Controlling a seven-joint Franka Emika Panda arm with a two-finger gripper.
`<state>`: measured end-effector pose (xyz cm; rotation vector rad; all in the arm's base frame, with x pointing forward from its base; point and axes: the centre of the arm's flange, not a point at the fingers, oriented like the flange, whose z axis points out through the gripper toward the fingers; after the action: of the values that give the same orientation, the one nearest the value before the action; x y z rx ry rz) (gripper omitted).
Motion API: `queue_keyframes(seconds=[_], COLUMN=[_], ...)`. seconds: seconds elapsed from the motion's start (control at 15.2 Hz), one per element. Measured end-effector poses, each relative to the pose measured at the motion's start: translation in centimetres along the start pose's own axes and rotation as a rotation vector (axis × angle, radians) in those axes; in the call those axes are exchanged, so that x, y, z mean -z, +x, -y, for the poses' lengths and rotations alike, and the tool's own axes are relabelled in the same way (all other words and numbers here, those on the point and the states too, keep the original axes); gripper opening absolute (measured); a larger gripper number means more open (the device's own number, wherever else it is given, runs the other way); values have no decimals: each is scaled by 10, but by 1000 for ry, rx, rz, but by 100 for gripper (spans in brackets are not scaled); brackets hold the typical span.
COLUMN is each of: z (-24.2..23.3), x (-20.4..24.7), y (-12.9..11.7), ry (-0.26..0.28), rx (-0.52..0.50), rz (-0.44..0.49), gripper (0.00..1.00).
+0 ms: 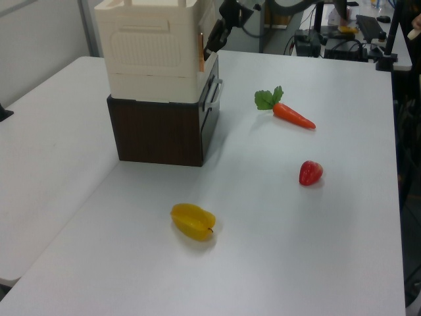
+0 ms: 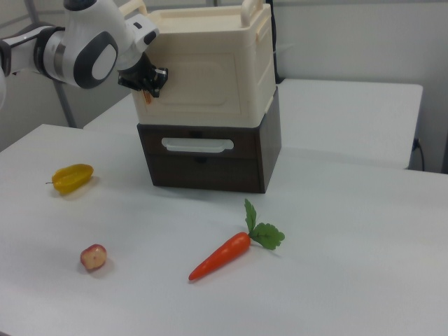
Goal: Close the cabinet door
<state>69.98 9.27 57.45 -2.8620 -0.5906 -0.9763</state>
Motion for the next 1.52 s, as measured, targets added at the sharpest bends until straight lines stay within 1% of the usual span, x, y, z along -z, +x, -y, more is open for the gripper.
queue_keyframes(seconds=[0.33, 0.46, 0.53, 0.59, 0.79, 0.92, 1.12, 1.25, 1.39, 1.45, 1.52], z=[2, 1, 0, 0, 3, 3, -1, -10, -28, -38, -45], x=[-3, -5, -8, -13, -16, 2, 42, 65, 81, 87, 92], y=[0, -2, -5, -12, -34, -44, -61, -71, -80, -85, -90], ry=[-8, -9, -14, -18, -5, -20, -58, -78, -88, -91, -93], rx=[-31, -79, -107, -129, -219, -296, -386, -432, -473, -492, -507], rz=[-15, -8, 11, 59, 277, 397, 556, 617, 642, 653, 664], gripper=[1, 1, 1, 1, 1, 1, 1, 1, 5, 5, 11])
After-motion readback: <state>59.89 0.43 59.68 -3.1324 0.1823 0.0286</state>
